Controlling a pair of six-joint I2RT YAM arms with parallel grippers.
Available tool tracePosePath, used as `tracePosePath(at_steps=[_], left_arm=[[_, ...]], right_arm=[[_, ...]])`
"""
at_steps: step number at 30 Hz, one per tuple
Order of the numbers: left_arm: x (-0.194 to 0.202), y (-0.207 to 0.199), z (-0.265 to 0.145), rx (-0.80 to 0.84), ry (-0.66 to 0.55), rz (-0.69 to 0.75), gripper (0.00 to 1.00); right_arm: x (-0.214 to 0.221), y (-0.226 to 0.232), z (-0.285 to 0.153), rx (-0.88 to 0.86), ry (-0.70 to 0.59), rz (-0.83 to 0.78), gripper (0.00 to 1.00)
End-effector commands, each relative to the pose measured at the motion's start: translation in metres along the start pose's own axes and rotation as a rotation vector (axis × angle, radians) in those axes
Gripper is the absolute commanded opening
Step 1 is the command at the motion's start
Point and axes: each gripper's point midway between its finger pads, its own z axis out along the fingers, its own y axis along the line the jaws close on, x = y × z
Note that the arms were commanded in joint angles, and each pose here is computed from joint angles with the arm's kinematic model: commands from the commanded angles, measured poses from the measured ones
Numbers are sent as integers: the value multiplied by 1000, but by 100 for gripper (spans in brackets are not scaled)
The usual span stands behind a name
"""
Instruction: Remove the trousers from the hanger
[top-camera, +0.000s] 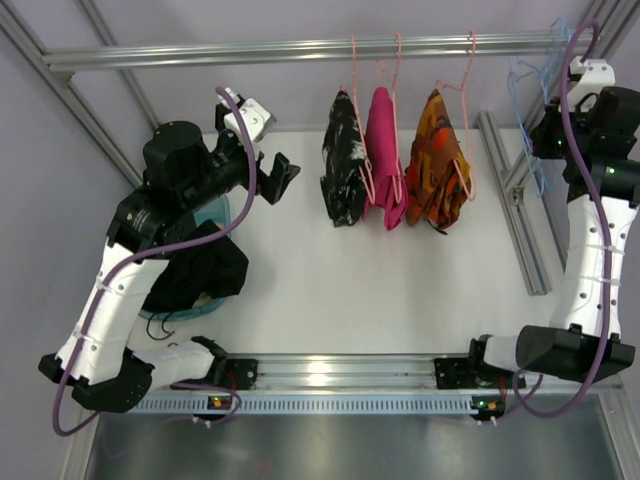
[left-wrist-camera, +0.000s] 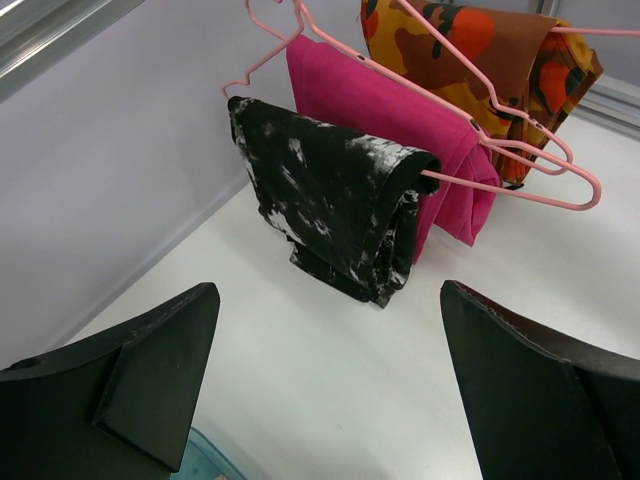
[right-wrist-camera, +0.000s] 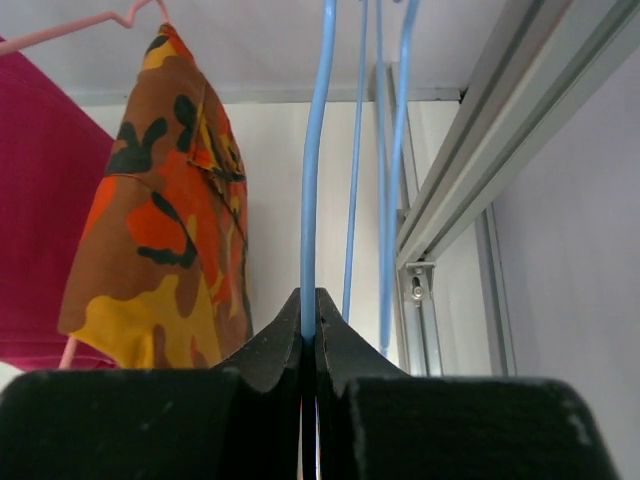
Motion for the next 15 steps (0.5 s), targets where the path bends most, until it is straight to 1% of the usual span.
tracePosePath(at_steps=[1, 5, 10, 14, 15], left_arm=[[-17, 4, -10, -23, -69, -3, 98], [-11, 6, -8, -34, -53, -1, 98], [-7, 8, -6, -44, -42, -4, 98], [-6, 7, -4, -38, -38, -14, 98], [-4, 7, -4, -37, -34, -18, 98]], right_arm=[[-18, -13, 0, 16, -95, -40, 0], [-12, -29, 3, 18, -79, -36, 0], [6, -54, 9, 24, -30, -49, 0], [9, -54, 9, -16, -22, -62, 0], [7, -50, 7, -36, -29, -68, 3]])
